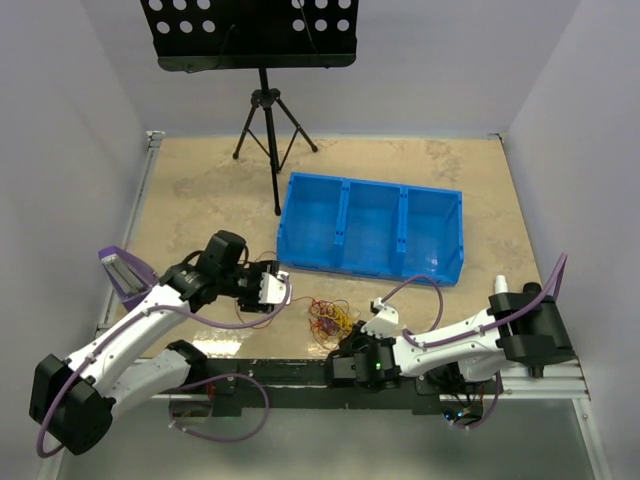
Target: Untangle the cables
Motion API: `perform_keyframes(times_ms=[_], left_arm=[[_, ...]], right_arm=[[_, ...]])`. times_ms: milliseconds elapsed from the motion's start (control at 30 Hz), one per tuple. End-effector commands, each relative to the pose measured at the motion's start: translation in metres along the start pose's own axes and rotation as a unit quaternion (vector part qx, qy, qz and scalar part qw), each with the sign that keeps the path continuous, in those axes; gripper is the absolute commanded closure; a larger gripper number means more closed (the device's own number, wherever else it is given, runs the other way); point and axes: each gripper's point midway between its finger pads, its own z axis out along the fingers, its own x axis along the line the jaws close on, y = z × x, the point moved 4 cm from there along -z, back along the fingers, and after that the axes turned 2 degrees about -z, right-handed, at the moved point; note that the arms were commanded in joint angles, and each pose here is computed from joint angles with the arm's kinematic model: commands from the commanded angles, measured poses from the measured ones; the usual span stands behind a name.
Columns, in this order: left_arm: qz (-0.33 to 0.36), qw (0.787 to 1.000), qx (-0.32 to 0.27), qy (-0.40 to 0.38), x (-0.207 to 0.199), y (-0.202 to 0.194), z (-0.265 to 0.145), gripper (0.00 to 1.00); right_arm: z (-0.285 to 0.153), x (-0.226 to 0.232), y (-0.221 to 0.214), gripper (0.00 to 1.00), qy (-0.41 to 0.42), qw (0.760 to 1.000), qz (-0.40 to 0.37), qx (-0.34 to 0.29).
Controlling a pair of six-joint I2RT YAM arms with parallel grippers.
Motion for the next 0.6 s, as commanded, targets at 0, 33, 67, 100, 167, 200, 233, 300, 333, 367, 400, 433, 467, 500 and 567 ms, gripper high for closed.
perform_keyframes(times_ms=[0,33,67,100,167,200,233,300,333,367,400,433,467,500,567], left_arm=[[-0.017,0.999,-0.026,-0.043,-0.014,0.003,0.02,0.35],[-0.027,0.999,-0.025,-0.033,-0.009,0.002,0.024,0.35],[-0.034,0.999,-0.025,-0.029,-0.007,0.001,0.029,0.3],[-0.034,0.999,-0.022,-0.035,-0.008,0.0,0.033,0.29],[-0.03,0.998,-0.008,-0.061,-0.016,-0.004,0.042,0.24],[-0.026,0.998,-0.002,-0.065,-0.019,-0.006,0.046,0.23],[-0.023,0.998,0.007,-0.059,-0.019,-0.009,0.05,0.23],[-0.027,0.999,0.013,-0.037,-0.012,-0.011,0.056,0.24],[-0.029,0.999,0.015,-0.035,-0.011,-0.012,0.058,0.24],[-0.029,0.999,0.015,-0.038,-0.01,-0.012,0.061,0.24],[-0.027,0.999,0.017,-0.04,-0.011,-0.014,0.063,0.24],[-0.026,0.999,0.023,-0.039,-0.011,-0.016,0.065,0.25],[-0.021,0.999,0.027,-0.04,-0.01,-0.017,0.067,0.26],[-0.018,0.999,0.033,-0.038,-0.009,-0.02,0.068,0.27],[-0.008,0.999,0.037,-0.031,-0.005,-0.022,0.07,0.33]], right_arm=[[-0.001,0.02,0.002,1.0,0.03,0.999,0.016,-0.017],[-0.002,0.023,0.001,1.0,0.039,0.999,0.011,-0.016],[-0.002,0.026,0.0,1.0,0.048,0.999,0.009,-0.014],[-0.003,0.03,-0.001,1.0,0.059,0.998,0.008,-0.012],[-0.004,0.036,-0.002,1.0,0.074,0.997,0.006,-0.009],[-0.004,0.036,-0.002,1.0,0.075,0.997,0.007,-0.008],[-0.004,0.036,-0.003,1.0,0.074,0.997,0.005,-0.008],[-0.003,0.036,-0.004,1.0,0.074,0.997,0.004,-0.006],[-0.003,0.035,-0.005,1.0,0.072,0.997,0.005,-0.003],[-0.002,0.034,-0.007,1.0,0.072,0.997,0.004,-0.001],[-0.002,0.033,-0.008,1.0,0.072,0.997,0.003,0.001],[-0.001,0.032,-0.008,1.0,0.071,0.997,0.003,0.001],[-0.002,0.032,-0.008,1.0,0.073,0.997,0.003,0.003],[-0.001,0.031,-0.008,1.0,0.071,0.998,0.001,0.002],[-0.001,0.03,-0.008,1.0,0.072,0.997,0.0,0.003]])
